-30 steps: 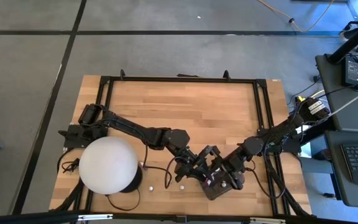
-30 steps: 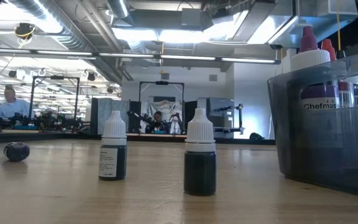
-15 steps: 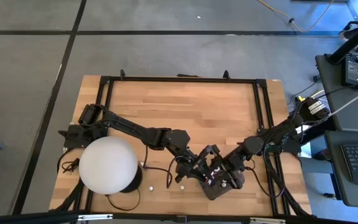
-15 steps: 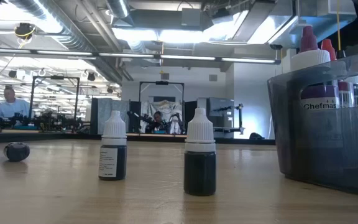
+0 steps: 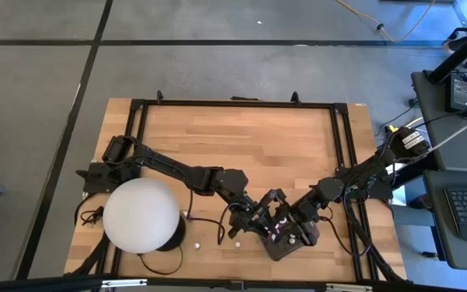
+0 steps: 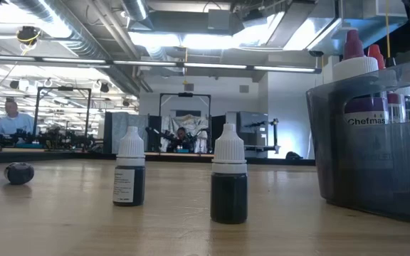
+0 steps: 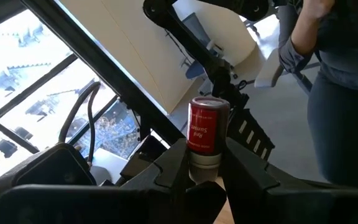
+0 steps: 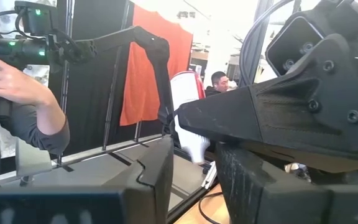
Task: Pick & Place food coloring
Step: Put the top small red food coloring bottle into the bin
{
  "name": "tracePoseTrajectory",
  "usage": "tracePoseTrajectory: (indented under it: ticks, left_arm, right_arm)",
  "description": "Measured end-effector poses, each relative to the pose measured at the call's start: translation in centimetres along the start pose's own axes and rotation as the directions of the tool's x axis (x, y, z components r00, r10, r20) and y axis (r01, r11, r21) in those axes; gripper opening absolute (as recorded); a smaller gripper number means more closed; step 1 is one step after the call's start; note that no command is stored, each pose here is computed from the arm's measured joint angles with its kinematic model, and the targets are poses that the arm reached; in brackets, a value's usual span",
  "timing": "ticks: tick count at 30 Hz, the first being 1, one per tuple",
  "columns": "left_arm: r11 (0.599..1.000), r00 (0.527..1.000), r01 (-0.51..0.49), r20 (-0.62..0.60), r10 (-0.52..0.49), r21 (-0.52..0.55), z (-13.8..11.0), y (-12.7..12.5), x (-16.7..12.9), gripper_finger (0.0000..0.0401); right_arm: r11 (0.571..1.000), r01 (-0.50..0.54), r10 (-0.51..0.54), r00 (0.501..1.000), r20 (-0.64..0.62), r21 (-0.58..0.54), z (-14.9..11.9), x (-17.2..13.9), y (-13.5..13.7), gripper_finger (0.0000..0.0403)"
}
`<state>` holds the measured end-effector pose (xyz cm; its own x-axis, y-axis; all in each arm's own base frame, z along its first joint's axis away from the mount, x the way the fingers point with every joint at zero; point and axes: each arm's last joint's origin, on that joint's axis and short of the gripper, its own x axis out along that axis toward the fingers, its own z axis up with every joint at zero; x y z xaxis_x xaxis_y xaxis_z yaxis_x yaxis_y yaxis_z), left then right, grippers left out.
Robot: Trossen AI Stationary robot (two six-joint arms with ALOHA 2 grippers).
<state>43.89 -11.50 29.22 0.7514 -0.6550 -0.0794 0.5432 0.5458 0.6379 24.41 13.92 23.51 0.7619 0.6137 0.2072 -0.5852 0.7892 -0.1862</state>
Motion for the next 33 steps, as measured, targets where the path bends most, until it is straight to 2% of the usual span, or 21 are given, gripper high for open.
tracePoseTrajectory:
  ticks: [9,22,25,33]
  left_arm:
    - [1.0,1.0,0.006,-0.001,-0.006,-0.023,-0.05,-0.07,0.01,0.009]
    - [1.0,1.0,0.005,-0.001,-0.005,-0.023,-0.06,-0.1,0.03,0.009]
    - [0.999,1.0,0.004,-0.002,-0.005,-0.054,-0.06,-0.09,0.02,0.0094]
    - [0.991,1.0,-0.004,-0.002,0.004,-0.132,0.85,0.39,-0.67,0.0149]
  right_arm:
    - [1.0,-0.003,0.003,1.0,0.0,-0.004,0.0,0.0,0.01,0.0057]
    - [1.0,-0.006,0.006,1.0,-0.008,0.018,-0.08,0.0,0.04,0.0057]
    - [1.0,-0.006,0.006,1.0,-0.008,0.019,-0.08,0.0,0.04,0.0059]
    - [1.0,0.008,-0.008,1.0,0.002,0.015,0.18,0.04,0.0,0.0058]
